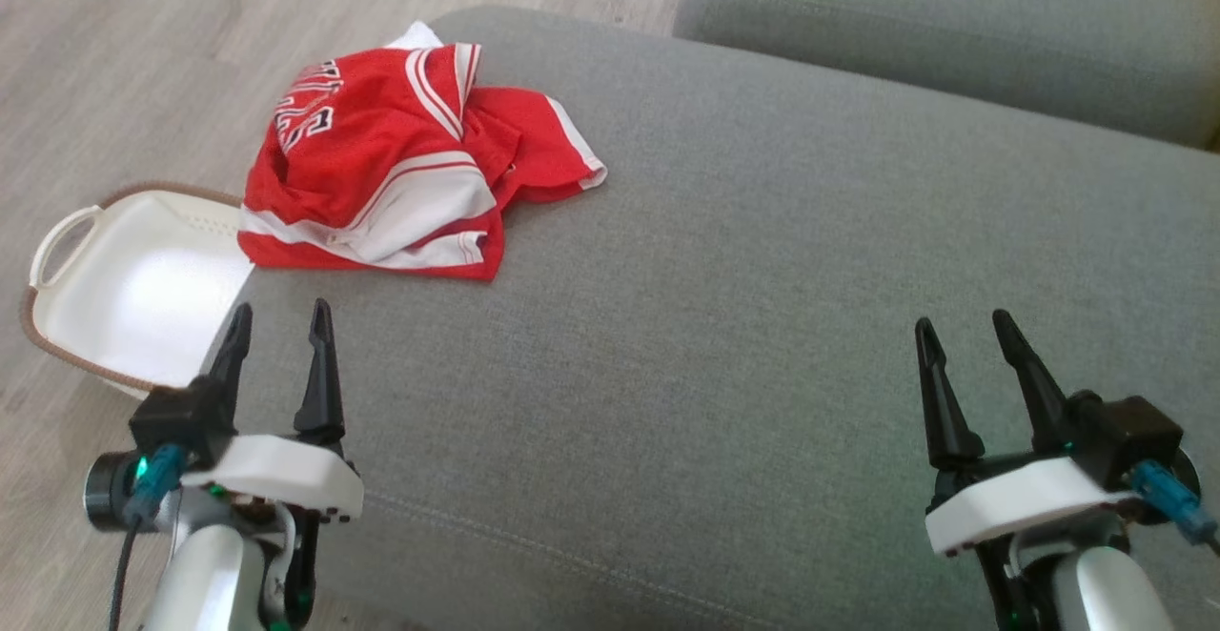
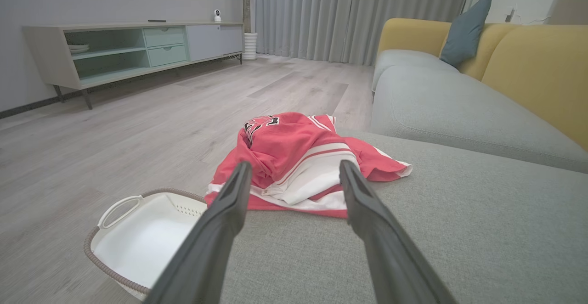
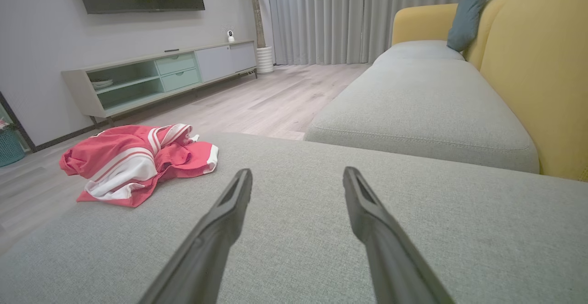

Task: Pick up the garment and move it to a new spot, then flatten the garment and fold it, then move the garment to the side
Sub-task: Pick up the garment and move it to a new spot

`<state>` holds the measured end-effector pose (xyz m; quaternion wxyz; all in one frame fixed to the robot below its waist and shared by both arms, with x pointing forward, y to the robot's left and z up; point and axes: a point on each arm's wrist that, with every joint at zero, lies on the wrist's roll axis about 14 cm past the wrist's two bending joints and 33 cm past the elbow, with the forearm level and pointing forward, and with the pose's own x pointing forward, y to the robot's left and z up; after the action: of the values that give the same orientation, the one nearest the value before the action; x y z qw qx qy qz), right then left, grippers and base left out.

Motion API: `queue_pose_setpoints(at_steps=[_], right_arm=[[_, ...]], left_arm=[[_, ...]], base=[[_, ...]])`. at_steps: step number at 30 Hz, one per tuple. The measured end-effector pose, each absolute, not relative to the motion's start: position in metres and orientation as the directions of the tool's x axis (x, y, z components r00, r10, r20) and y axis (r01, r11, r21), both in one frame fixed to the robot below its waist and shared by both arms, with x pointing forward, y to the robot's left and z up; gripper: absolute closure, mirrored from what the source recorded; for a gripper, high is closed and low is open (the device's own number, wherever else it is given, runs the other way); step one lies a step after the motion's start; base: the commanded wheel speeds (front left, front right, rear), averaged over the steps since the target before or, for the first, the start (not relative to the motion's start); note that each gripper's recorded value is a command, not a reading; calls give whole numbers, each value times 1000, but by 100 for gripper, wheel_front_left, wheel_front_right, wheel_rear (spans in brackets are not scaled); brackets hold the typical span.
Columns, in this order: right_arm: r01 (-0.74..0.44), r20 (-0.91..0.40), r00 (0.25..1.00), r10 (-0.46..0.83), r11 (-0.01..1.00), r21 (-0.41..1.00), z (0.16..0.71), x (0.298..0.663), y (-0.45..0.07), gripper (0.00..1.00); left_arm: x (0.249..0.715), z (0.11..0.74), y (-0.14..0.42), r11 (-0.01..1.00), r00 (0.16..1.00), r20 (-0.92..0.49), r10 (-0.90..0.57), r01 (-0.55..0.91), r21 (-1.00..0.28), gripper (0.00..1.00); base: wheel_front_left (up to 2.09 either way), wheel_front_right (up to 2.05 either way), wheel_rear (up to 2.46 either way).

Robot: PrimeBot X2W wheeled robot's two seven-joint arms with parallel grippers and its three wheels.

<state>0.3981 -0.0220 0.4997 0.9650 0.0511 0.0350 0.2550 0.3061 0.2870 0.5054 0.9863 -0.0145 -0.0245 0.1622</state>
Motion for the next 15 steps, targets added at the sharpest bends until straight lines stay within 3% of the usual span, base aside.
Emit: queue_pose_setpoints(at_steps=[10, 15], right_arm=[[-472, -84, 873, 480, 876, 100, 488, 429, -26, 0], [-454, -159, 872, 462, 887, 85, 462, 445, -39, 0]], left_arm=[[360, 508, 304, 947, 947, 32, 319, -317, -47, 0], [402, 479, 315, 953, 950, -104, 294, -300, -48, 0]], base=[[0, 0, 0], [0, 0, 0]])
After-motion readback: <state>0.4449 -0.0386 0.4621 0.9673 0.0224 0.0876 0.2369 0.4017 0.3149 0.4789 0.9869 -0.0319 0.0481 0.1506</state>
